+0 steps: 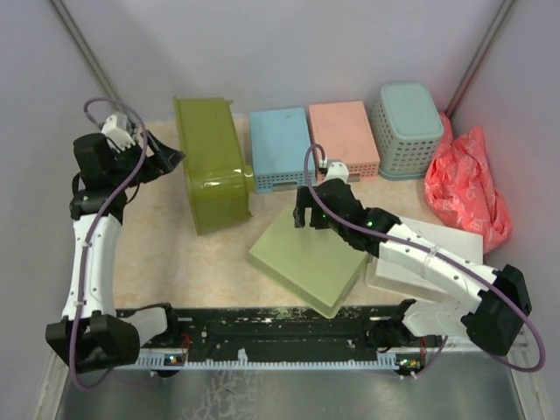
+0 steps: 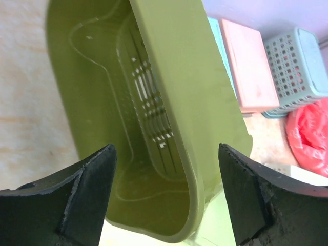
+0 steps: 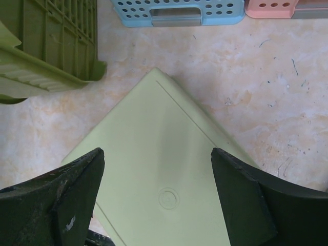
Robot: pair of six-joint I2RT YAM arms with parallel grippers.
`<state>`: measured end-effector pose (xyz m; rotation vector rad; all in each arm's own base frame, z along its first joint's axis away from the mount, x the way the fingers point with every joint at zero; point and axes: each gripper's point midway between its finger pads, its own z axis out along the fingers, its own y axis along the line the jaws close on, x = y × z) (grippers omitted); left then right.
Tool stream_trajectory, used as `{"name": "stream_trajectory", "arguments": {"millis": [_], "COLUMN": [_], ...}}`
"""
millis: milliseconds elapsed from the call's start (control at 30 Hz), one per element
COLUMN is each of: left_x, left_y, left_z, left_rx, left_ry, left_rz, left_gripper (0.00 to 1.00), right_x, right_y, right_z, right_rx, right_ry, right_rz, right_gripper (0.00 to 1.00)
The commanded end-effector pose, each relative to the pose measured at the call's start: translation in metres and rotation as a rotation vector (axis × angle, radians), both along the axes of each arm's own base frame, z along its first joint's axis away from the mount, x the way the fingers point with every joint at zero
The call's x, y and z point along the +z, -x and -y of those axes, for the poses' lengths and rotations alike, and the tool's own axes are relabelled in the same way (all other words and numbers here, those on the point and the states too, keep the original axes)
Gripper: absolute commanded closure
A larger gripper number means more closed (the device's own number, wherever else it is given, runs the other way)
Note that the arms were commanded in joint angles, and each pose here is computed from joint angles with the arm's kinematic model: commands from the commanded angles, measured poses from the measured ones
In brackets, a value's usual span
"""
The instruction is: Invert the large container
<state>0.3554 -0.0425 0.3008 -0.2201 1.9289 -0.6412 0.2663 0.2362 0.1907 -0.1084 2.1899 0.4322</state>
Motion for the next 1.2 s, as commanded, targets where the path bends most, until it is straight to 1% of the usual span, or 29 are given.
{"name": "stream_trajectory", "arguments": {"millis": [0,100,167,233,300,367,433,533,633,667,767,867,1067,1133,1167], "left_x": [0.018,0.027,0.029,0.027,0.019,0.009,0.001,-0.002,-0.005,-0.006,-0.008,-0.01,-0.018,-0.02,-0.022], "left_y": [-0.008,-0.014,-0.016,-0.019,-0.024,-0.03,-0.032,-0.033,-0.031,-0.03,-0.028,-0.026,-0.025,-0.025,-0.025], "left_z": [-0.024,-0.02,-0.006,0.005,0.012,0.008,0.002,0.0,-0.001,-0.001,-0.003,-0.006,-0.005,-0.004,-0.005], "left_rx": [0.09,0.114,0.108,0.118,0.123,0.144,0.168,0.176,0.171,0.17,0.167,0.17,0.166,0.163,0.165], "left_ry": [-0.136,-0.205,-0.26,-0.325,-0.372,-0.41,-0.439,-0.448,-0.454,-0.459,-0.475,-0.488,-0.484,-0.48,-0.479], "left_rz": [-0.004,-0.011,-0.014,-0.026,-0.052,-0.085,-0.12,-0.131,-0.141,-0.144,-0.152,-0.161,-0.178,-0.182,-0.185], "left_gripper": [0.17,0.22,0.24,0.28,0.34,0.41,0.48,0.57,0.66,0.67,0.69,0.73,0.75,0.76,0.76], "right_x": [0.02,0.028,0.038,0.053,0.071,0.088,0.1,0.105,0.105,0.107,0.11,0.095,0.089,0.088,0.088], "right_y": [-0.01,-0.014,-0.018,-0.019,-0.017,-0.019,-0.025,-0.04,-0.053,-0.055,-0.062,-0.072,-0.071,-0.066,-0.062], "right_z": [-0.008,-0.019,-0.031,-0.049,-0.068,-0.083,-0.095,-0.112,-0.129,-0.133,-0.142,-0.15,-0.166,-0.171,-0.173], "right_rx": [0.018,0.06,0.109,0.209,0.321,0.401,0.453,0.48,0.52,0.537,0.565,0.569,0.652,0.691,0.712], "right_ry": [-0.07,-0.149,-0.233,-0.352,-0.49,-0.598,-0.662,-0.72,-0.801,-0.825,-0.87,-0.865,-0.909,-0.922,-0.928], "right_rz": [0.048,0.03,0.022,0.024,0.027,0.034,0.052,0.059,0.048,0.055,0.079,0.06,0.02,0.004,0.002], "right_gripper": [0.14,0.13,0.13,0.12,0.11,0.11,0.11,0.11,0.13,0.14,0.17,0.22,0.4,0.47,0.49]}}
